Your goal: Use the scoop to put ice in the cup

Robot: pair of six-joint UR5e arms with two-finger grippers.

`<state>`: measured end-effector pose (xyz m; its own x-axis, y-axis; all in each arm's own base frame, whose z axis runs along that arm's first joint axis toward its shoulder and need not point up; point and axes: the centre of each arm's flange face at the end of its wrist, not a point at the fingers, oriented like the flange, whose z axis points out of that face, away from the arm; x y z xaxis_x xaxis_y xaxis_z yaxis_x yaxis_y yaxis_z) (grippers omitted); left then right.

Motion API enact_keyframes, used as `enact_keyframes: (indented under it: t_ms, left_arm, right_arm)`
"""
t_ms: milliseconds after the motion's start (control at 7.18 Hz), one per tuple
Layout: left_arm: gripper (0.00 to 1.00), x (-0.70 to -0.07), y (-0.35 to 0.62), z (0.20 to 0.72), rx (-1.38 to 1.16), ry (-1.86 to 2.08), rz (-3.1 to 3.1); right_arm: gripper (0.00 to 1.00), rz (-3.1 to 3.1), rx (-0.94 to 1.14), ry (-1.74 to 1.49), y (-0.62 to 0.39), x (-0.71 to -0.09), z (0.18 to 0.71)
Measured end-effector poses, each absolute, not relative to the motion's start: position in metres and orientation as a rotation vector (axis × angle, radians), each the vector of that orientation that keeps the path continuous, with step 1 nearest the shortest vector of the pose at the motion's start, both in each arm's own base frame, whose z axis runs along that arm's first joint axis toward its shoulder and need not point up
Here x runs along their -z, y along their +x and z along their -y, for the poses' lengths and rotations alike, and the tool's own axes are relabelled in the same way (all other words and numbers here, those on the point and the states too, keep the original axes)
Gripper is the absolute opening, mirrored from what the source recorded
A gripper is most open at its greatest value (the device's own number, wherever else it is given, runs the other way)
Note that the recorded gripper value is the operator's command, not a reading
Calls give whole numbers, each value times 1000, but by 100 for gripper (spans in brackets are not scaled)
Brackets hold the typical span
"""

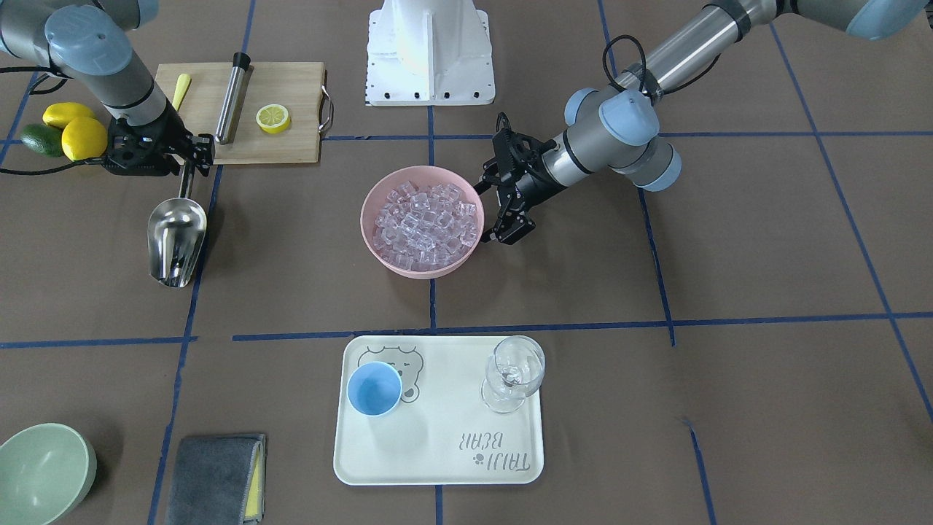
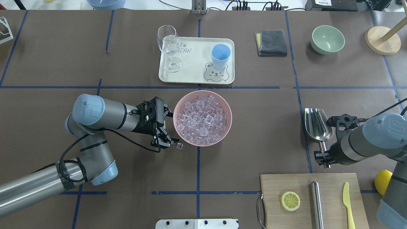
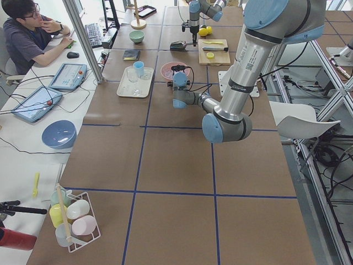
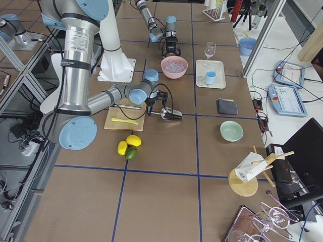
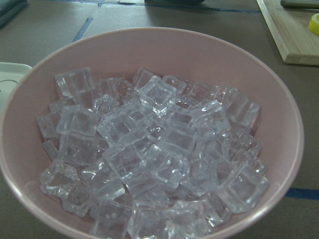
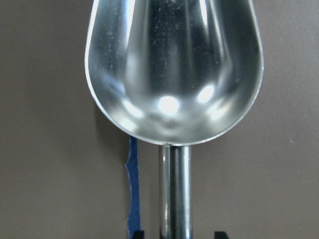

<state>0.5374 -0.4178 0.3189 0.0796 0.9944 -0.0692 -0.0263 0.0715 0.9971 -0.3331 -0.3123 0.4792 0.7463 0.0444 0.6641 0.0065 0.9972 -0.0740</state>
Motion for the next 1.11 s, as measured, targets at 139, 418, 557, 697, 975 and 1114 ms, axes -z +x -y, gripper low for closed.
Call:
enact_keyframes:
  t_ms: [139,418,557,697,975,1114]
  left_arm:
    - [100,-319,537,418,-1114,1173,-1163]
    - [100,-319,537,418,-1114,1173,-1162]
    - [100,-319,537,418,-1115,1174,-1162]
    - [100,-319,537,418,-1115,1173,-1162]
    - [100,-320,538,417,-1116,1172,-1162]
    - [100,-320,538,417,-1117,1171,-1163]
  right_arm:
    - [0,729,6,-61,-332,-478,313]
    - [0,751,147,21,-322,-464,316]
    - [0,754,229,67,-317,-453,317]
    - [0,736,306,101,-311,-441,316]
    - [0,689,475,165,-297,-413,312]
    - [0,680,559,204,-290,-400,311]
